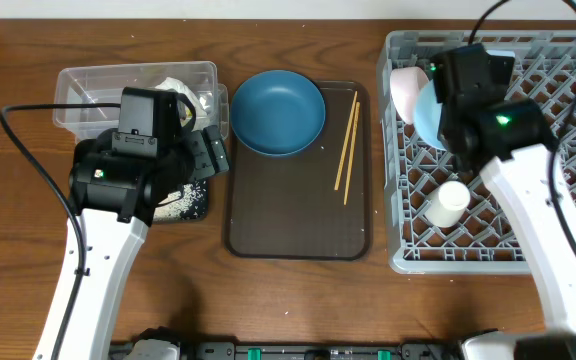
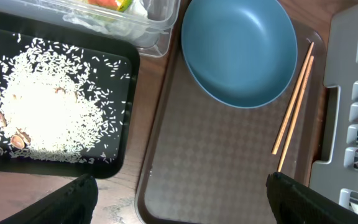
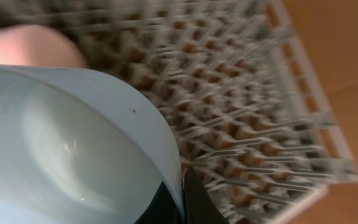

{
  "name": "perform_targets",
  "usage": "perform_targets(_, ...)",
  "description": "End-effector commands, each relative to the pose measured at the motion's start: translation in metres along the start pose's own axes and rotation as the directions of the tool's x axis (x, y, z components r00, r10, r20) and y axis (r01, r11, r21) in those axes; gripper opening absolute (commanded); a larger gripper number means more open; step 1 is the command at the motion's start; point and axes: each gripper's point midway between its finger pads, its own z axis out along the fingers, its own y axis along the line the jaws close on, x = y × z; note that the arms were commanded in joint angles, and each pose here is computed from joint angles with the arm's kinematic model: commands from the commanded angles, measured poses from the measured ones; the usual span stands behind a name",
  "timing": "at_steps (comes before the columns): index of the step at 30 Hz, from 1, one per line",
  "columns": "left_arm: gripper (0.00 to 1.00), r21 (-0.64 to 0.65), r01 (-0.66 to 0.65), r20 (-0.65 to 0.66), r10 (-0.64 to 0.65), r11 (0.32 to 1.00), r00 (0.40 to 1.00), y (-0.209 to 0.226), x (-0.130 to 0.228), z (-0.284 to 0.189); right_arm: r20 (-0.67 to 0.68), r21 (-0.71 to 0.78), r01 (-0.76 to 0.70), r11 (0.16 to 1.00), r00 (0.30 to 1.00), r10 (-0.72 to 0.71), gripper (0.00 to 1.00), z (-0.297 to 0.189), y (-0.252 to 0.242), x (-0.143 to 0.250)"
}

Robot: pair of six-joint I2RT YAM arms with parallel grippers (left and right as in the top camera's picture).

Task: Sort waste into correct bins and load items into the dishwasher rack
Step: 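Carry the light-blue bowl right and place it in the rack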

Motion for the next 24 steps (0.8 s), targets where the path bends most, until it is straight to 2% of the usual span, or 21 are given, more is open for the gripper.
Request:
perform_targets(1, 0.89, -0.021, -0.001, -0.008, 0.001, 1.000, 1.000, 0.005, 0.001, 0.003, 0.044, 0.264, 0.081, 0.961, 0.994, -0.096, 0.01, 0.011, -0.020, -0.008)
perform_targets(5, 0.89, -0.021, -0.001, -0.008, 0.001, 1.000, 1.000, 0.005, 0.001, 0.003, 0.001, 0.384, 0.232, 0.894, 0.968, -0.252, 0.01, 0.019, -0.013, -0.005)
perform_targets(10, 0.89, -0.021, -0.001, -0.008, 0.001, 1.000, 1.000, 0.005, 0.001, 0.003, -0.043, 0.407, 0.365, 0.837, 0.923, -0.381, 0.01, 0.027, 0.015, 0.005)
perform_targets(13, 0.89, -0.021, -0.001, -0.008, 0.001, 1.000, 1.000, 0.005, 0.001, 0.003, -0.059, 0.470, 0.423, 0.775, 0.891, -0.450, 0.01, 0.029, 0.021, 0.005)
perform_targets(18, 0.89, -0.021, -0.001, -0.008, 0.001, 1.000, 1.000, 0.005, 0.001, 0.003, -0.077, 0.566, 0.467, 0.679, 0.850, -0.521, 0.01, 0.031, 0.024, 0.001)
perform_targets(24, 0.90, -0.021, -0.001, -0.008, 0.001, 1.000, 1.000, 0.005, 0.001, 0.003, -0.085, 0.574, 0.476, 0.666, 0.843, -0.530, 0.01, 0.036, 0.028, 0.002)
